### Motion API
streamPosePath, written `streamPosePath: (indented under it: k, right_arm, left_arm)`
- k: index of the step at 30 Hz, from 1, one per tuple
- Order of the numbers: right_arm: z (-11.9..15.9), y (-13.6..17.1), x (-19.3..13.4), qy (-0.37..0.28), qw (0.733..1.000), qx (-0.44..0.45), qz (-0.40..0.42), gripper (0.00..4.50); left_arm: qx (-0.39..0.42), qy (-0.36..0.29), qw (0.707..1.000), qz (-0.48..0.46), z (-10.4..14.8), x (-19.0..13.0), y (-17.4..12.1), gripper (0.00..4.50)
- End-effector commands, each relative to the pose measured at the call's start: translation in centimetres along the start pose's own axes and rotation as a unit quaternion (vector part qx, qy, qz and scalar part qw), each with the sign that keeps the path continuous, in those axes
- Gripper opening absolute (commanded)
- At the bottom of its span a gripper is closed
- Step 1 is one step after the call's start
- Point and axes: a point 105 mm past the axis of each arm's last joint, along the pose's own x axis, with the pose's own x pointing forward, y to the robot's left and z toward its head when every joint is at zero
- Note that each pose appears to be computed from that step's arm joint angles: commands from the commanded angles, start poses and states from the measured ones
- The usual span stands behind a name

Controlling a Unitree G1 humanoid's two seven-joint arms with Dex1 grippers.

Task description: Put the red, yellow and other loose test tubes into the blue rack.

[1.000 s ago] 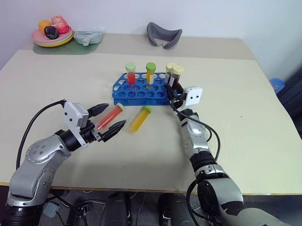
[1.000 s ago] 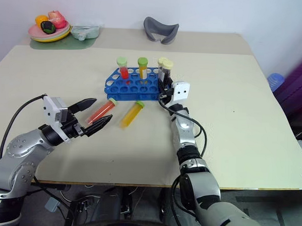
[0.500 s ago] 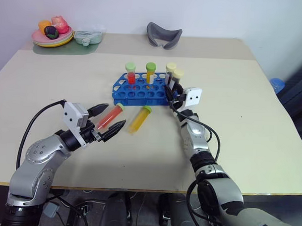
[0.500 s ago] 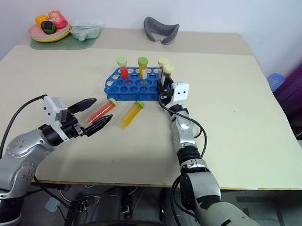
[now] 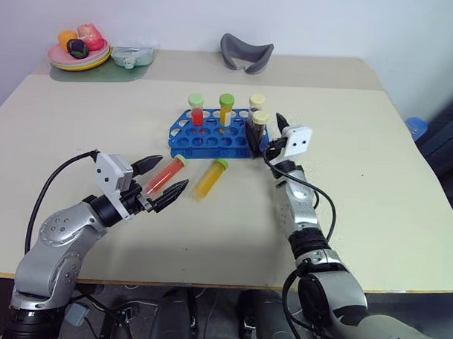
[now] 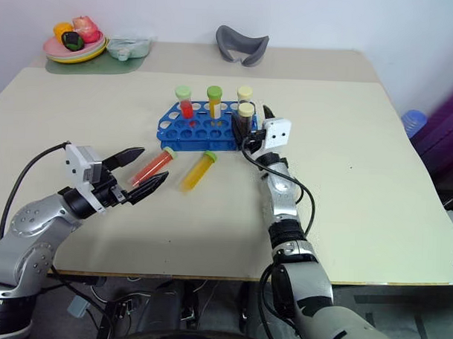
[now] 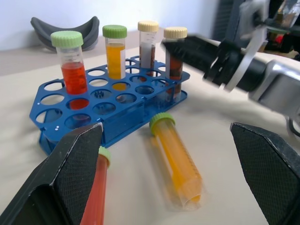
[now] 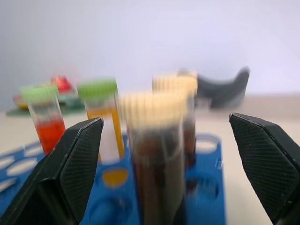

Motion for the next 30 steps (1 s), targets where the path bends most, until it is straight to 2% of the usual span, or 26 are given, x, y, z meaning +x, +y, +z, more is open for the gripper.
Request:
streamPosePath:
  k: [1, 3, 5, 9, 15, 22, 26, 30]
  right_arm:
    - [3.3, -1.2, -0.6, -0.043, 0.999, -0.03, 0.003, 4.37]
    - [4.2, -1.9, -1.8, -0.035, 0.998, -0.044, 0.013, 4.37]
    - [4.5, -1.6, -3.3, -0.008, 0.998, -0.038, 0.055, 4.37]
    - [4.5, 0.2, -7.2, 0.082, 0.982, -0.01, 0.168, 4.37]
    - [5.4, 2.5, -9.0, 0.177, 0.953, 0.003, 0.246, 4.37]
    - [5.5, 4.0, -10.0, 0.23, 0.926, -0.014, 0.299, 4.37]
    - [5.3, 3.3, -11.0, 0.264, 0.91, -0.047, 0.318, 4.37]
    - [5.4, 2.2, -11.0, 0.268, 0.91, -0.061, 0.311, 4.37]
  left_arm:
    - [0.03, -0.008, 0.999, 0.021, 0.8, -0.5, 0.6, 4.5]
    - [0.037, -0.003, 0.999, 0.036, 0.8, -0.7, 1.3, 4.5]
    - [0.041, 0.0, 0.998, 0.043, 0.8, -1.1, 1.9, 4.5]
    - [0.05, 0.016, 0.997, 0.065, 0.6, -2.2, 3.7, 4.5]
    - [0.045, 0.048, 0.996, 0.067, 0.0, -2.7, 5.1, 4.5]
    - [0.017, 0.056, 0.998, 0.012, 1.6, 0.0, 3.2, 4.5]
    - [0.049, 0.083, 0.995, -0.013, 2.3, 2.9, 0.9, 4.5]
    - [0.071, 0.128, 0.989, 0.004, 1.6, 4.3, 0.7, 4.5]
